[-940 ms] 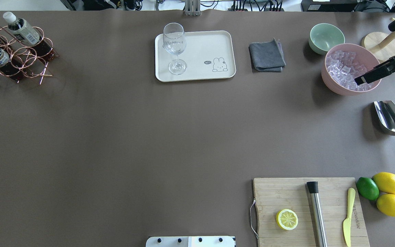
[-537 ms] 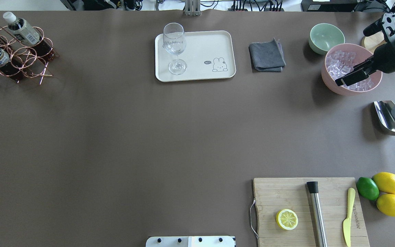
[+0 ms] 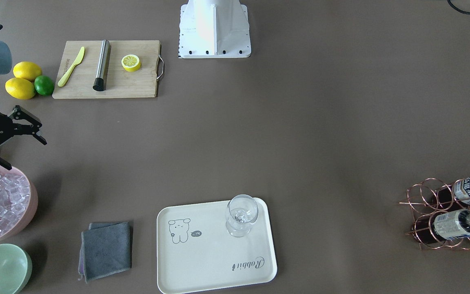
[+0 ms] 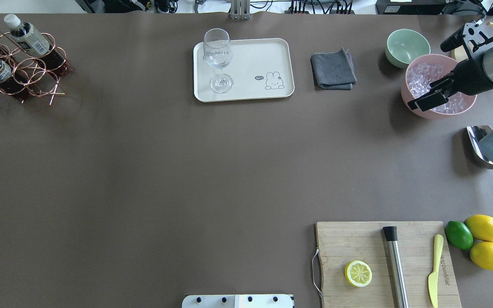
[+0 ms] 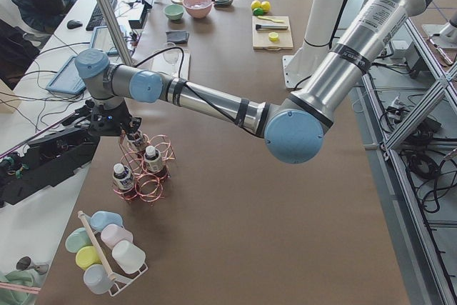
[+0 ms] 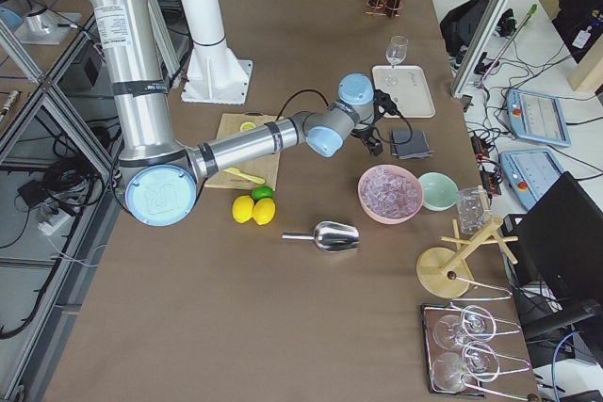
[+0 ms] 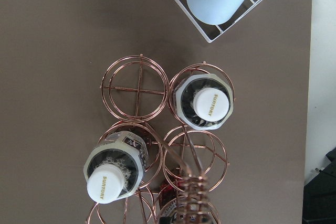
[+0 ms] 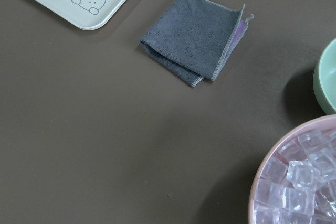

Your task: Take tea from basket to plate

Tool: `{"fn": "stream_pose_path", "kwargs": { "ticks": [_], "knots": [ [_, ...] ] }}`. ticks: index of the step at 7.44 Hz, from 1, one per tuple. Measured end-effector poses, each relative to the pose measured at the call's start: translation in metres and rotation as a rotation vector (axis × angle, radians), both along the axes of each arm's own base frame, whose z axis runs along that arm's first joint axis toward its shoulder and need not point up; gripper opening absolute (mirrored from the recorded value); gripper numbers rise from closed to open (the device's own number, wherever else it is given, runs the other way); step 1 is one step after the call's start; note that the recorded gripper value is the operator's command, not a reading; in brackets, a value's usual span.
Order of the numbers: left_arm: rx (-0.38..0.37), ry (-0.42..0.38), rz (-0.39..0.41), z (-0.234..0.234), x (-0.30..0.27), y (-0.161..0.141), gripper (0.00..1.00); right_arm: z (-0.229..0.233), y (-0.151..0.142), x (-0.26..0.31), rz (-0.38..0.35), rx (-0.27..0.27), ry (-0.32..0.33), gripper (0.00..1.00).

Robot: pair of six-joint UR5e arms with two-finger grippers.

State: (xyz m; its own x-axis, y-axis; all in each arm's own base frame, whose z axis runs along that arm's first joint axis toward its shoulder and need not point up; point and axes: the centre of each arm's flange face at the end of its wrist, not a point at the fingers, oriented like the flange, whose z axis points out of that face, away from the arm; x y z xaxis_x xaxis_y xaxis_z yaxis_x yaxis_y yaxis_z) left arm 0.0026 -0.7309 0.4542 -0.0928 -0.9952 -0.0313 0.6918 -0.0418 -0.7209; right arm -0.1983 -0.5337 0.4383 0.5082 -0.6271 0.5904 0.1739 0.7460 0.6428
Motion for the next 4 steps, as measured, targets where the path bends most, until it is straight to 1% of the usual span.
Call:
{"fn": "stream_pose_path", "kwargs": {
  "ticks": [2,3,4],
  "knots": [
    [0.004,-0.002,0.0,-0.01,-0.011,0.001,0.0,0.002,0.001,0.0,0.0,0.005,0.004,1.0],
    [-0.01,-0.004,-0.011,-0.034,-0.021,0.012,0.0,0.003,0.002,0.001,-0.002,0.006,0.005,1.0],
    [-0.032,-0.006,-0.018,-0.07,-0.027,0.033,0.0,0.004,0.002,0.002,-0.002,0.005,0.005,1.0]
  ]
}}
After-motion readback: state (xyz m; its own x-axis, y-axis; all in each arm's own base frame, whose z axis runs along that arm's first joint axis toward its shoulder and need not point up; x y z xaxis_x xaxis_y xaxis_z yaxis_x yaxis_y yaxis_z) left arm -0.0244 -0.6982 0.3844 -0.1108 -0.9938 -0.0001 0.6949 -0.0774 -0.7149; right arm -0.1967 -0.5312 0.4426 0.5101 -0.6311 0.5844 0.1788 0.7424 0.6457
